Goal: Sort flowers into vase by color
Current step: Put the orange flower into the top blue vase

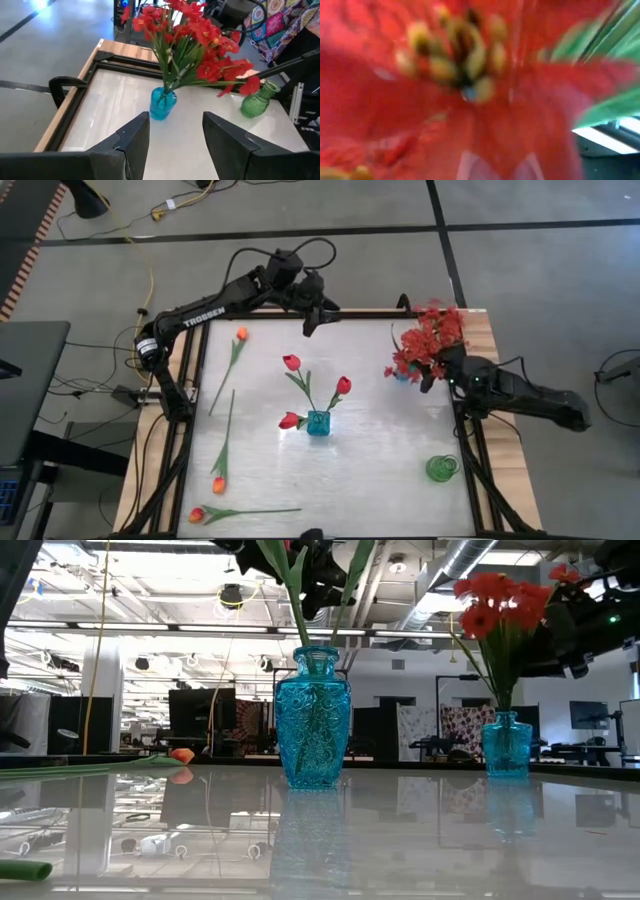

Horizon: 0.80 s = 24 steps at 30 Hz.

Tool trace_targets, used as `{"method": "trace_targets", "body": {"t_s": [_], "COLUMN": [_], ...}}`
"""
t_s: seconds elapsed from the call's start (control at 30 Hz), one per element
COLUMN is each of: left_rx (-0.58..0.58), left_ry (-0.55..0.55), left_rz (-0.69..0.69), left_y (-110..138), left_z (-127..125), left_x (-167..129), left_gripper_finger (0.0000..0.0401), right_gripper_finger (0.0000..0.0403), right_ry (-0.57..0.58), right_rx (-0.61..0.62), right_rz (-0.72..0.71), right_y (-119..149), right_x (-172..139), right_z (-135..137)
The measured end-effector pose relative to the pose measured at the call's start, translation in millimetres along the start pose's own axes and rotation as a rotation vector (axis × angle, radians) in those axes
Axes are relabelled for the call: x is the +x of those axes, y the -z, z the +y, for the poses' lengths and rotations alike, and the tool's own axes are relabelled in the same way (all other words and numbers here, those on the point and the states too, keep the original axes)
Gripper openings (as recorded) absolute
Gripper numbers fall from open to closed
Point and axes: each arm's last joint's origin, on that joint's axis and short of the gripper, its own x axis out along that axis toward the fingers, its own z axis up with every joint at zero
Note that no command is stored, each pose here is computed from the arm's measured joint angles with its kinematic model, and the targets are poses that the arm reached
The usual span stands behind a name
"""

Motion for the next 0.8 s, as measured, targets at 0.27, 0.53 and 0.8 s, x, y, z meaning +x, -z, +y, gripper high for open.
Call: {"method": "trace_targets", "body": {"t_s": [0.27, 0.53, 0.8], "left_rx": [0.026, 0.082, 0.103], "left_ry": [-0.016, -0.02, -0.036], "left_rz": [-0.002, -0.002, -0.004], "left_y": [0.1, 0.2, 0.4], "left_z": [4.9, 5.6, 12.1], "left_x": [-2.7, -3.1, -7.0], "left_gripper_finger": [0.0171, 0.0171, 0.0171], "right_gripper_finger": [0.024, 0.024, 0.024], "right_ry": [-0.002, -0.037, -0.101], "right_rx": [-0.028, -0.072, -0.054], "right_rz": [0.09, 0.245, 0.362], "right_y": [-7.8, -27.7, -38.5], "right_x": [8.1, 10.3, 15.9], "right_z": [6.2, 13.4, 21.3]}}
